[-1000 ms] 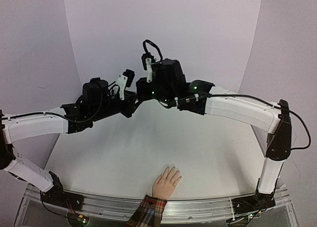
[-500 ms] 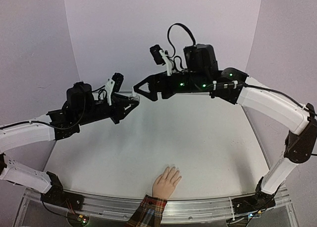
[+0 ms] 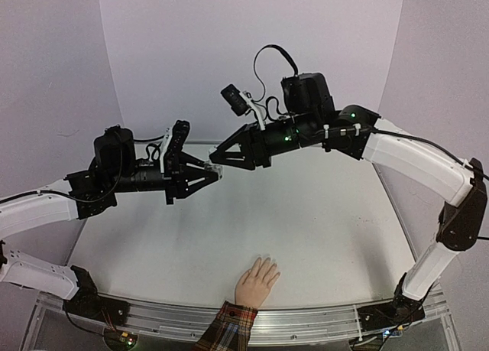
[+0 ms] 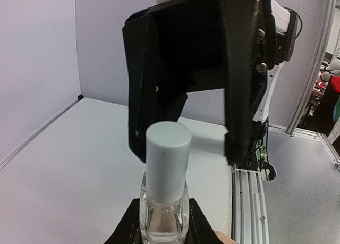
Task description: Paint the nails
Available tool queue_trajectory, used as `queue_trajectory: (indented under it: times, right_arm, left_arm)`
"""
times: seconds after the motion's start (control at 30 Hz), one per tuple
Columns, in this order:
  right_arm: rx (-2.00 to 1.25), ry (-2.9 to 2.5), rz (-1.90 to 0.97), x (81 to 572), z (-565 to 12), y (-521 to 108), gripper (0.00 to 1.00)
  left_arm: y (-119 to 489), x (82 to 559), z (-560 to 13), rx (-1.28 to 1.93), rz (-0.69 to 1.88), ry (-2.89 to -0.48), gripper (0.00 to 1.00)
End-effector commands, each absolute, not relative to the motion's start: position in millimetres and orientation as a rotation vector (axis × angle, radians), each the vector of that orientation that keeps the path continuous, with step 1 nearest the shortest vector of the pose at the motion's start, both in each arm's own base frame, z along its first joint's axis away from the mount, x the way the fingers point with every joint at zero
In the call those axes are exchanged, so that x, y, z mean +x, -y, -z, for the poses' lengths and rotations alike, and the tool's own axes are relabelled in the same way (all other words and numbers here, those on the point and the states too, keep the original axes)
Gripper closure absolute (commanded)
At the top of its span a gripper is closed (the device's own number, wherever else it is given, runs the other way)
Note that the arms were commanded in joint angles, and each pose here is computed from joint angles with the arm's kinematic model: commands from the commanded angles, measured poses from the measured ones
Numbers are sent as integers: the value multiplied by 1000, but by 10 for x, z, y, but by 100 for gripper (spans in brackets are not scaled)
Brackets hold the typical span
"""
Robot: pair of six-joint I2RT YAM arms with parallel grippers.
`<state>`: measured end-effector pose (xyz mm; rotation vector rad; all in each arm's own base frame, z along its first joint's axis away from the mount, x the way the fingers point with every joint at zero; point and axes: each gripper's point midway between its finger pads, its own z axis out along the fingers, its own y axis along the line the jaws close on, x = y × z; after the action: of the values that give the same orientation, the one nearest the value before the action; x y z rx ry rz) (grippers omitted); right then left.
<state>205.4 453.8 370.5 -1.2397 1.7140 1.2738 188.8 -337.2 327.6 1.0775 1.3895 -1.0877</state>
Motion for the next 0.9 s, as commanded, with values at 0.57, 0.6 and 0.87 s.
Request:
queue_trajectory:
  times: [0.57, 0.6, 0.87]
  right_arm:
    - [-1314, -1698, -1236, 1962, -3671, -4627, 84]
    - [-1325, -1689, -1222, 1958, -3659, -4613, 85]
    - [-1327, -1714, -1164, 1961, -3544, -4514, 100]
  left_arm:
    - [3442, 1821, -3357, 1139, 1124, -1352, 100]
    - [3446, 1830, -3350, 1141, 1121, -1356, 100]
    - [3444, 1973, -3303, 1090, 1067, -1415, 81]
